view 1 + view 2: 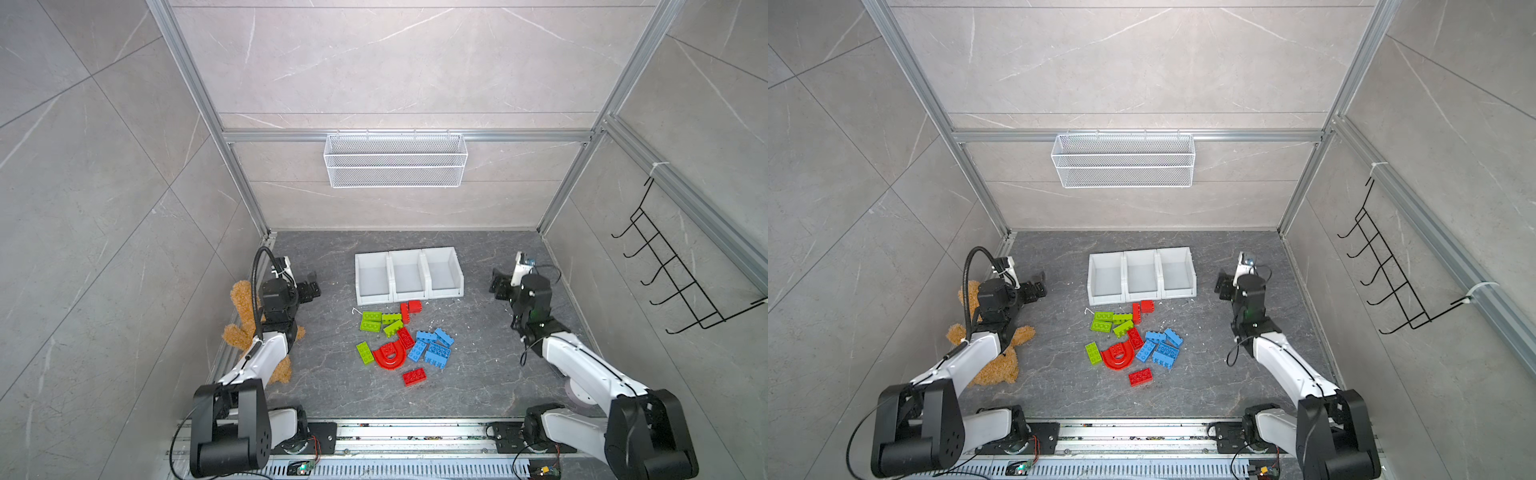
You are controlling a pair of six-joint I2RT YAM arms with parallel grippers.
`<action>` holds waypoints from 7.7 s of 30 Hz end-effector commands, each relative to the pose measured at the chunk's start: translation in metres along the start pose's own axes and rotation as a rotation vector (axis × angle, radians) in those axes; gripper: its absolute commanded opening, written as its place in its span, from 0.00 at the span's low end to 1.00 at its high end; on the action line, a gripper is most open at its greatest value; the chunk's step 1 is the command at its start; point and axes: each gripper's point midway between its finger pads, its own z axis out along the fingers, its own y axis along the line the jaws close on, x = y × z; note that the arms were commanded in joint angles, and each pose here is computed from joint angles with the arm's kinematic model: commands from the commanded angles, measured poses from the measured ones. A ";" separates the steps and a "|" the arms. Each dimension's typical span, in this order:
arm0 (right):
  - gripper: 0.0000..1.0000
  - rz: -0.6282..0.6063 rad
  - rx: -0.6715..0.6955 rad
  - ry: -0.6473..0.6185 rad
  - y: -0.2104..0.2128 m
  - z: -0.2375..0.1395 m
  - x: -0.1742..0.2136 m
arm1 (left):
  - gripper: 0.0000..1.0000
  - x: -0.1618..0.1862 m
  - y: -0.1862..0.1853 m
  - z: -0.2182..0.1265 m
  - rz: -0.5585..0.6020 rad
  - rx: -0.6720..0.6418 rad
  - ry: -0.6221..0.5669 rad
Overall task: Sort the legos into containers by color
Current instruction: 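Grasp a light-blue brick with the right gripper while the left arm moves forward, then carry the light-blue brick into the bin compartment farthest from the left arm and release, then move the right gripper back to the pile and grasp another light-blue brick, then carry the light-blue brick to the same compartment and release it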
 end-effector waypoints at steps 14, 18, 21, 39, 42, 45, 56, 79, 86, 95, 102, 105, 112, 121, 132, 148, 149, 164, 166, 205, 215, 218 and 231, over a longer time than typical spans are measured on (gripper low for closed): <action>0.64 -0.237 -0.334 1.019 0.132 -0.088 0.204 | 1.00 0.099 -0.138 -0.049 0.050 0.403 0.273; 0.64 -0.275 -0.297 1.013 0.127 -0.082 0.218 | 1.00 0.098 -0.130 -0.049 0.061 0.367 0.253; 0.62 -0.284 -0.316 1.018 0.132 -0.077 0.224 | 1.00 0.098 -0.132 -0.049 0.056 0.376 0.262; 0.50 -0.296 -0.277 1.053 0.130 -0.060 0.249 | 1.00 0.093 -0.128 -0.054 0.062 0.354 0.239; 0.46 -0.278 -0.271 1.046 0.129 -0.057 0.248 | 1.00 0.092 -0.128 -0.054 0.063 0.353 0.240; 0.41 -0.267 -0.259 1.045 0.125 -0.054 0.247 | 1.00 0.092 -0.127 -0.055 0.063 0.352 0.238; 0.40 -0.258 -0.256 1.077 0.123 -0.057 0.258 | 1.00 0.091 -0.128 -0.056 0.063 0.355 0.236; 0.13 -0.231 -0.225 0.950 0.121 -0.052 0.228 | 1.00 0.092 -0.124 -0.056 0.072 0.337 0.233; 0.13 -0.218 -0.235 0.893 0.123 -0.044 0.199 | 1.00 0.092 -0.126 -0.055 0.069 0.345 0.241; 0.13 -0.096 -0.322 0.799 0.123 -0.013 0.153 | 1.00 0.092 -0.126 -0.055 0.065 0.347 0.239; 0.13 -0.053 -0.287 0.725 0.109 0.026 0.127 | 1.00 0.092 -0.126 -0.056 0.062 0.348 0.236; 0.14 -0.049 -0.282 0.709 0.110 0.042 0.125 | 1.00 0.093 -0.126 -0.056 0.060 0.349 0.235; 0.14 -0.057 -0.252 0.648 0.117 0.083 0.114 | 1.00 0.101 -0.120 -0.051 0.075 0.323 0.241; 0.15 -0.058 -0.237 0.672 0.122 0.111 0.128 | 1.00 0.098 -0.117 -0.052 0.087 0.306 0.227; 0.32 -0.093 -0.198 0.718 0.115 0.119 0.146 | 1.00 0.099 -0.117 -0.051 0.086 0.304 0.231; 0.62 -0.263 -0.463 0.689 0.161 0.002 0.115 | 1.00 0.093 -0.117 -0.056 0.085 0.306 0.214; 0.62 -0.283 -0.500 0.708 0.167 -0.013 0.125 | 1.00 0.091 -0.117 -0.056 0.086 0.306 0.211; 0.66 -0.591 -0.560 0.911 0.191 -0.068 0.223 | 1.00 0.090 -0.117 -0.059 0.081 0.310 0.206; 0.66 -0.613 -0.547 0.924 0.191 -0.064 0.228 | 1.00 0.090 -0.117 -0.058 0.082 0.309 0.207; 0.59 -0.492 -0.434 0.967 0.174 -0.030 0.249 | 1.00 0.091 -0.118 -0.058 0.082 0.316 0.211; 0.49 -0.474 -0.427 0.970 0.175 -0.025 0.257 | 1.00 0.090 -0.119 -0.058 0.081 0.318 0.209; 0.45 -0.466 -0.421 0.967 0.175 -0.025 0.256 | 1.00 0.091 -0.119 -0.058 0.081 0.318 0.210; 0.27 -0.418 -0.349 0.880 0.169 -0.018 0.228 | 1.00 0.091 -0.120 -0.058 0.079 0.322 0.210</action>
